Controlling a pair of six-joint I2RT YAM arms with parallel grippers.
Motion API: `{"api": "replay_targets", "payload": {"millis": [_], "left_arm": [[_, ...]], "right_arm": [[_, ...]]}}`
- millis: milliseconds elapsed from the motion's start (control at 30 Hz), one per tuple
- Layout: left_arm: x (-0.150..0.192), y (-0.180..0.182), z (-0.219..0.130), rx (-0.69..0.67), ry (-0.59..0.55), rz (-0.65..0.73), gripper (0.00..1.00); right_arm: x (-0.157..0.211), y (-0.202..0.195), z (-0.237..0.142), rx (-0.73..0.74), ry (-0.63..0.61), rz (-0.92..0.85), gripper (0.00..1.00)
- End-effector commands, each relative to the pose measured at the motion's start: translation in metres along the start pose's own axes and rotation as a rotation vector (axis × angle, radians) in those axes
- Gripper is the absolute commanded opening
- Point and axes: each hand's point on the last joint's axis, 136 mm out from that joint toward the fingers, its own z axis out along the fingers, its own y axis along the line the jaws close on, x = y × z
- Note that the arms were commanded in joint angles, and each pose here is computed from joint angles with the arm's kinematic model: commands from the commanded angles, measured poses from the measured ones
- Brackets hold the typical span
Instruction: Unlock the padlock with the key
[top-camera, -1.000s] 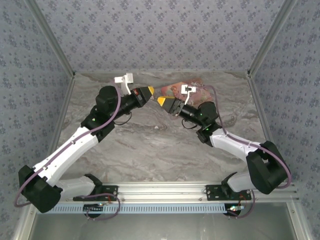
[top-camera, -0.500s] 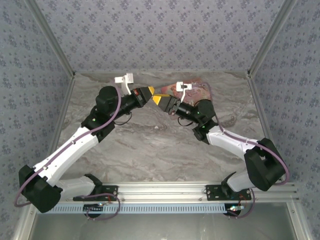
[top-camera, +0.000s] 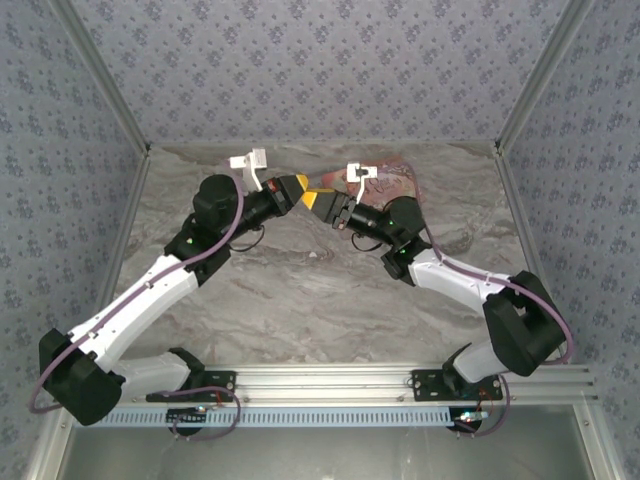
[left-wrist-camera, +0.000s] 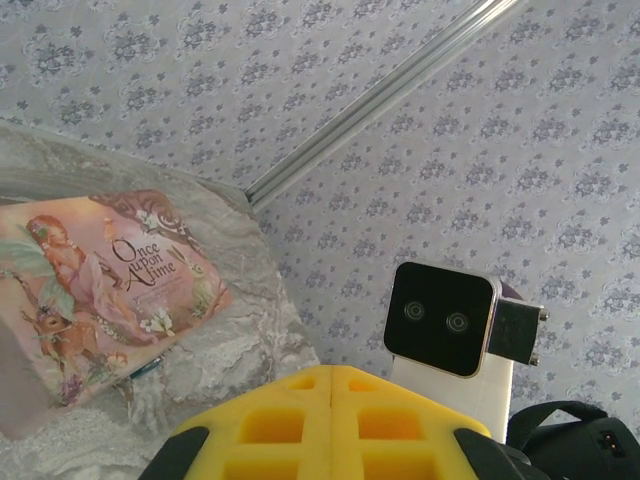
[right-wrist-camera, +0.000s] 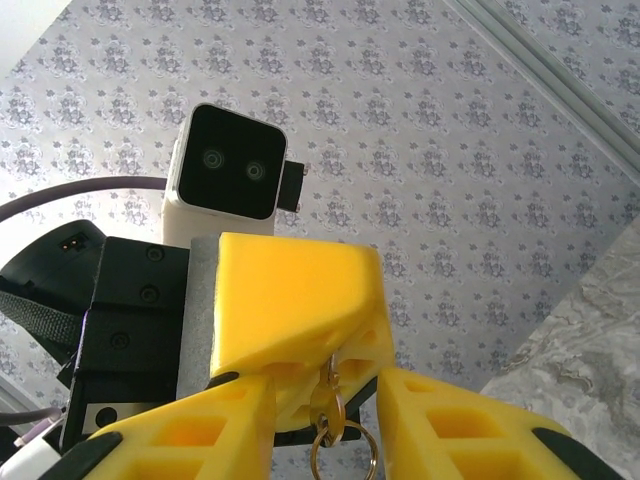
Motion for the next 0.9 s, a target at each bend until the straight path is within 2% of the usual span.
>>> {"api": "replay_targets", "payload": {"millis": [0,333,500,633,867], "left_arm": [[-0.006,-0.013,-0.005,0.044,-0.027,0.003,0.0],[-0.006,-0.008,-0.006,0.026,-0.042,-0.006,0.0],[-0.006,-0.004,-0.006,0.013,-0.046,-0.009,0.0],[-0.006,-0.002,-0.006,0.006,-0.05,-0.011,0.0],[-0.006,0.0,-0.007,-0.002,-0.053,-0.015,0.0]], "right_arm": [[0.0,0.008,0.003,-0.031,0.003,-0.005,0.31],[0.006,0.001,-0.001,-0.008,-0.001,0.013,0.25],[0.006,-0.002,-0.001,0.004,-0.004,0.016,0.17],[0.008,-0.005,-0.003,0.014,-0.002,0.021,0.17],[0.008,-0.009,-0.005,0.028,-0.01,0.025,0.07]]}}
